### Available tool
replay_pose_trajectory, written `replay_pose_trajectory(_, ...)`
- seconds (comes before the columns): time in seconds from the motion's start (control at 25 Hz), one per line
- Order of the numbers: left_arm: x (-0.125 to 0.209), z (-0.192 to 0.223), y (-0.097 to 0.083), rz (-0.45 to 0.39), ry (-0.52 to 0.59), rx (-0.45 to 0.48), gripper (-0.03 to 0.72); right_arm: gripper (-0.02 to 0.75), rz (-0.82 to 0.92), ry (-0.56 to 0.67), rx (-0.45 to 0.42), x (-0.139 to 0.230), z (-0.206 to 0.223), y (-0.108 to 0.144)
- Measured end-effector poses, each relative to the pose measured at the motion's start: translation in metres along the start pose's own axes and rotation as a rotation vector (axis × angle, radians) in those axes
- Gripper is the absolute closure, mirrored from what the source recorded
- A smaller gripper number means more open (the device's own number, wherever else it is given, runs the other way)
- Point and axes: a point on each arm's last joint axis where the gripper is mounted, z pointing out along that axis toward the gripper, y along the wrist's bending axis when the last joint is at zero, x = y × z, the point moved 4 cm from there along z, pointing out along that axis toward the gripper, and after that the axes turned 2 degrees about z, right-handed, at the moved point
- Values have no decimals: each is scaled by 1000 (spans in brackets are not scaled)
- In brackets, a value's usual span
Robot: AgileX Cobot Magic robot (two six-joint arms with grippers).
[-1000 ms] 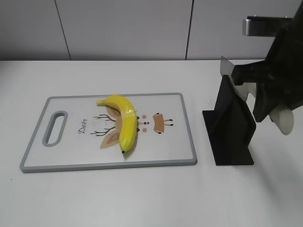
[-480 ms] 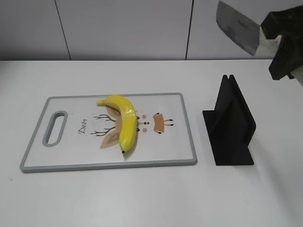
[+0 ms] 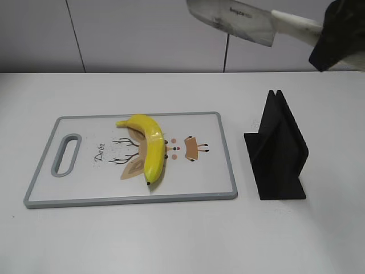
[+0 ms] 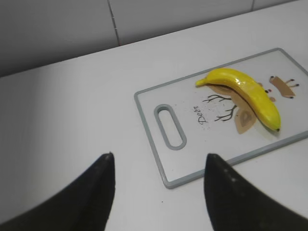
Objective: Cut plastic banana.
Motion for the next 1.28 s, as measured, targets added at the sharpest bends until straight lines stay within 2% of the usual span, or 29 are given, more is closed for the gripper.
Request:
replay_pose_trajectory(0.16, -35, 15, 1, 119, -31, 113, 136, 570, -130, -4, -2, -17, 8, -5)
replay_pose_trajectory(0.36, -74, 41, 11, 254, -16, 205, 136, 570, -237, 16, -26, -33, 29, -9)
replay_pose_trajectory(0.52, -105, 65, 13, 368, -10, 286, 136, 570, -379, 25, -74, -40, 46, -7)
replay_pose_trajectory(0.8, -141, 125, -9, 622, 8, 484, 136, 570, -650, 4, -174, -49, 70, 0)
replay_pose_trajectory(1.04, -145, 182, -31, 746, 93, 633, 144, 570, -793, -49, -236, -60, 84, 5)
replay_pose_trajectory(1.28, -124, 230, -37, 773, 204, 695, 155, 570, -819, -65, -250, -64, 94, 6)
